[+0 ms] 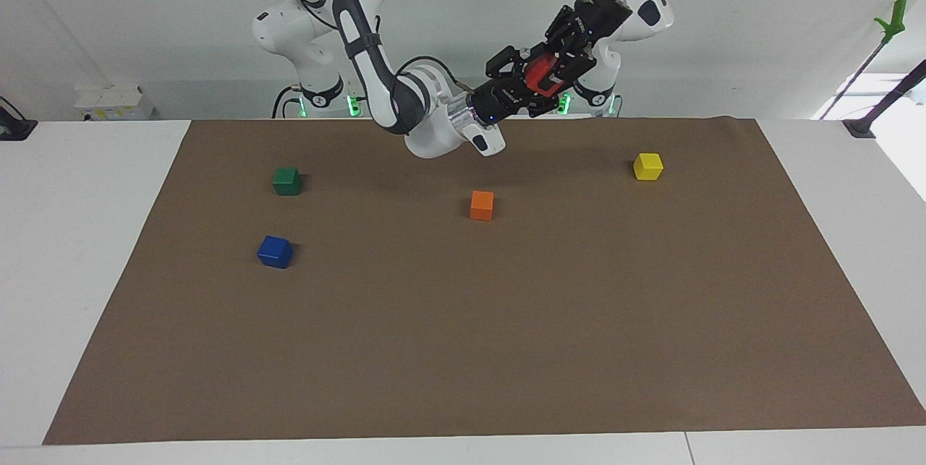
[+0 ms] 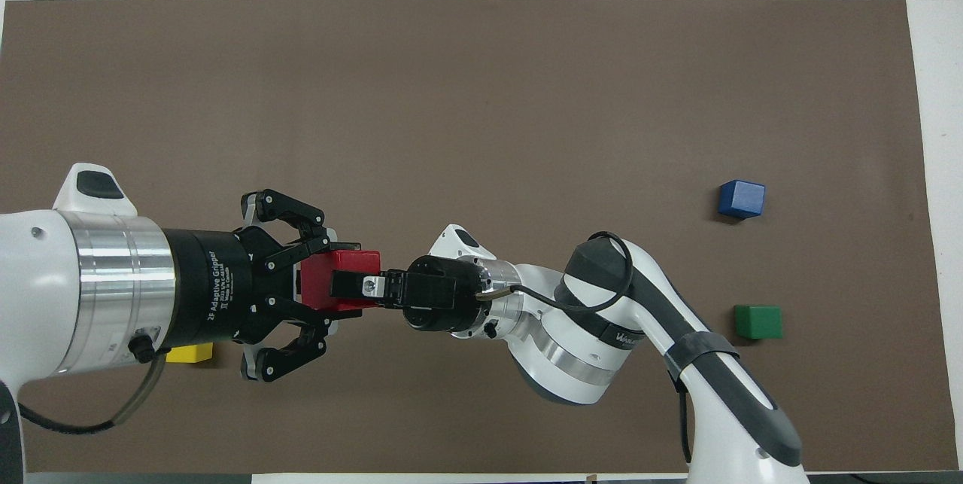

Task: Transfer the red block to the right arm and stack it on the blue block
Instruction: 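Open the left gripper and release the red cube to the right gripper, then carry the red cube toward the blue cube while the left gripper retracts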

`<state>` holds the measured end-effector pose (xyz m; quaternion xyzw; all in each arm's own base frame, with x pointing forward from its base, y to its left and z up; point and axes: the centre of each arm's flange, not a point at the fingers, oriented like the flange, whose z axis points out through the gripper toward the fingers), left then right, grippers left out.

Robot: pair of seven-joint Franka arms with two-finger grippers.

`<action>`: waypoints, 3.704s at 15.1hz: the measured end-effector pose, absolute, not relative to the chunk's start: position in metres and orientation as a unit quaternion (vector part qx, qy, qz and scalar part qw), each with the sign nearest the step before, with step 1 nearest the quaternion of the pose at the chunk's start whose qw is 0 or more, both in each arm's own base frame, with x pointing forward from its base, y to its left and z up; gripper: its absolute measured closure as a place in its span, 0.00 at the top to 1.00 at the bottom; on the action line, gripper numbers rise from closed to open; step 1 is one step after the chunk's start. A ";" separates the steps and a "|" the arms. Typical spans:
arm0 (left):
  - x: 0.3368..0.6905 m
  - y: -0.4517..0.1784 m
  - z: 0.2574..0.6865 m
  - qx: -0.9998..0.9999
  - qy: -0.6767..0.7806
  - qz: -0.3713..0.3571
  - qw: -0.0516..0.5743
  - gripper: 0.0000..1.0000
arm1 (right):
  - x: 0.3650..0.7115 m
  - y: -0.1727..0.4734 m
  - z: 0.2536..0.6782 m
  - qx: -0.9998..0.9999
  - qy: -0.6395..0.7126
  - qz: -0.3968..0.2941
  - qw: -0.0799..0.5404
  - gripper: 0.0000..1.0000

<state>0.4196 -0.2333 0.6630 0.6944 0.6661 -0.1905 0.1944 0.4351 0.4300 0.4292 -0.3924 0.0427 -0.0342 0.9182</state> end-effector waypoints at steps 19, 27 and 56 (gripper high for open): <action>0.417 -0.235 0.661 0.701 0.658 -0.190 0.200 0.59 | 0.444 0.422 0.424 -0.394 0.054 -0.028 0.917 0.57; 0.424 -0.205 0.683 0.703 0.656 -0.154 0.229 1.00 | 0.460 0.405 0.416 -0.420 0.061 -0.035 0.905 0.57; 0.542 -0.016 0.630 0.997 0.070 -0.043 -0.004 1.00 | 0.542 0.143 0.508 -0.968 -0.028 -0.012 0.251 0.57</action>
